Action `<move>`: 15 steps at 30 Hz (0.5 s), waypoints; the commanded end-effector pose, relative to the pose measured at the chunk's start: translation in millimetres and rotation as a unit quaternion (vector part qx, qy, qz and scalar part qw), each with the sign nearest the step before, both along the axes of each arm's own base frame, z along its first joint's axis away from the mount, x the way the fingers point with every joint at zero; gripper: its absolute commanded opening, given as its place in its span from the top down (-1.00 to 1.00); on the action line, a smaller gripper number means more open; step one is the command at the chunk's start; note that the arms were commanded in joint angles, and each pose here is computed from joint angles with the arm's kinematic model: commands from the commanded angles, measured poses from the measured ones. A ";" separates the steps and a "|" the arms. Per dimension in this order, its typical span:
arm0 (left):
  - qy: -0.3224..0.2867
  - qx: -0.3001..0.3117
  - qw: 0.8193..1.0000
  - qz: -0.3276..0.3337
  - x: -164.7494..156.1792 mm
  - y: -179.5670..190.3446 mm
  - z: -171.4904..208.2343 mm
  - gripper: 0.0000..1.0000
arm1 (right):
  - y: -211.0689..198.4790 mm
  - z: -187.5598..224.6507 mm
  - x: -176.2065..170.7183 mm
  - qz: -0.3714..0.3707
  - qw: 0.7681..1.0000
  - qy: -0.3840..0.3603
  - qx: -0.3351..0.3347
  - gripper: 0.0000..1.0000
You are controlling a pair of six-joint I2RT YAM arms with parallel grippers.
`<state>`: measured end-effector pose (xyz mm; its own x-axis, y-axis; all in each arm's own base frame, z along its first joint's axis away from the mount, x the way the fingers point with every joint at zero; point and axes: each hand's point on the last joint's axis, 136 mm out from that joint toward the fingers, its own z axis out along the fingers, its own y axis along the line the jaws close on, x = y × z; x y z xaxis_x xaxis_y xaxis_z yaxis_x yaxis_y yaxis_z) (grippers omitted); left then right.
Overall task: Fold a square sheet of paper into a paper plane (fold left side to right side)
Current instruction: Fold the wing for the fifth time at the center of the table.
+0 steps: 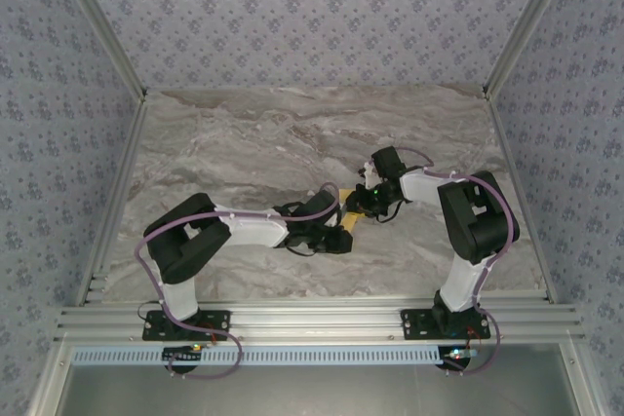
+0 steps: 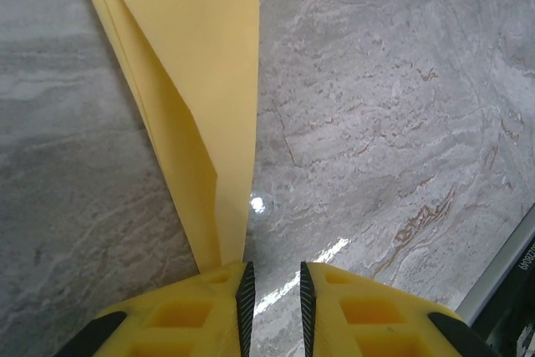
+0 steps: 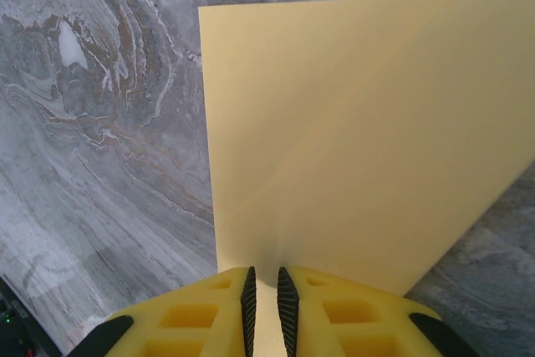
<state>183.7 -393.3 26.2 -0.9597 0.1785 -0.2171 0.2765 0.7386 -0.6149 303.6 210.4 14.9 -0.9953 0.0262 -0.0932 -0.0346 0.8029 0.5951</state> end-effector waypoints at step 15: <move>0.007 0.016 1.000 -0.009 -21.3 16.4 -3.9 0.60 | -33.0 -46.4 -22.6 -0.008 0.993 0.053 -0.104 0.55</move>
<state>181.4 -389.1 26.9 -0.9560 0.1714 -0.2380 0.2853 0.7316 -0.6191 303.5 210.2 14.7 -0.9959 0.0259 -0.0866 -0.0306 0.8049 0.5926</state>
